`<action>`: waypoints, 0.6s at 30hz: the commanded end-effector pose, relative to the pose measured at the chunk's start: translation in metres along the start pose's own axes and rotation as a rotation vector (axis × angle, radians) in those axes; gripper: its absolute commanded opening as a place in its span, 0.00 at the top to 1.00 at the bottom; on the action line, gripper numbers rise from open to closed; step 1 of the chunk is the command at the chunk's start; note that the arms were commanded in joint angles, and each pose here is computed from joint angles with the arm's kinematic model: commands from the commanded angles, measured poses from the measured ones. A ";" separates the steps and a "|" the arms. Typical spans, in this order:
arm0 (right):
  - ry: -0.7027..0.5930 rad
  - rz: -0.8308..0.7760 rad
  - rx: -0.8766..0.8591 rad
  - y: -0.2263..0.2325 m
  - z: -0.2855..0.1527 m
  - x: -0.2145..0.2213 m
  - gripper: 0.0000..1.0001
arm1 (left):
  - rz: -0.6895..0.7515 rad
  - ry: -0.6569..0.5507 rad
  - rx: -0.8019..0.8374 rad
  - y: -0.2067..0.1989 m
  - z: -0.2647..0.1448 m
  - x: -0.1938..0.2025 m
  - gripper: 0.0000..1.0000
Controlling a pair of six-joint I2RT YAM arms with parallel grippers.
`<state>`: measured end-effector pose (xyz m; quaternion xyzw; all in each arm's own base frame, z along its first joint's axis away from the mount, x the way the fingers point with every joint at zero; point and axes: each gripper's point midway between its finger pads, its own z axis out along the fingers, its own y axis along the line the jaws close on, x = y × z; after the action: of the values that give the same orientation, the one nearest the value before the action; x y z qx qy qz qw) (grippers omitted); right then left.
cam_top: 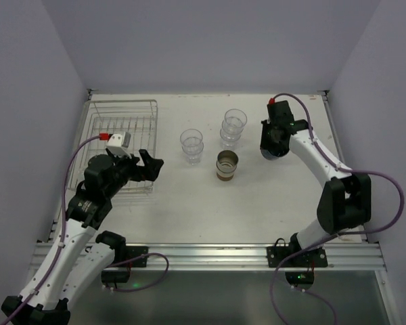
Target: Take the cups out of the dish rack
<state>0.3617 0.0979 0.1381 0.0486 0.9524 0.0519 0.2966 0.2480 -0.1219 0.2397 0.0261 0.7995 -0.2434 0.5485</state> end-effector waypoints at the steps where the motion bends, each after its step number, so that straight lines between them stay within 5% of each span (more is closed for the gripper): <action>1: -0.086 -0.037 0.008 0.000 -0.001 -0.052 1.00 | 0.042 -0.001 -0.036 0.010 0.001 0.002 0.00; 8: 0.085 -0.047 0.029 -0.007 0.074 -0.040 1.00 | 0.055 -0.004 -0.087 0.019 0.002 0.001 0.00; 15: 0.131 -0.051 0.040 -0.012 0.101 -0.037 1.00 | 0.052 0.016 -0.106 0.023 0.006 0.005 0.00; 18: 0.141 -0.052 0.045 -0.014 0.106 -0.034 0.91 | 0.049 0.017 -0.121 0.026 0.006 0.005 0.00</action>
<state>0.4357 0.0884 0.0540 0.0373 0.9769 0.0235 0.2090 0.2558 -0.1098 0.2216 0.0143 0.8181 -0.2004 0.5388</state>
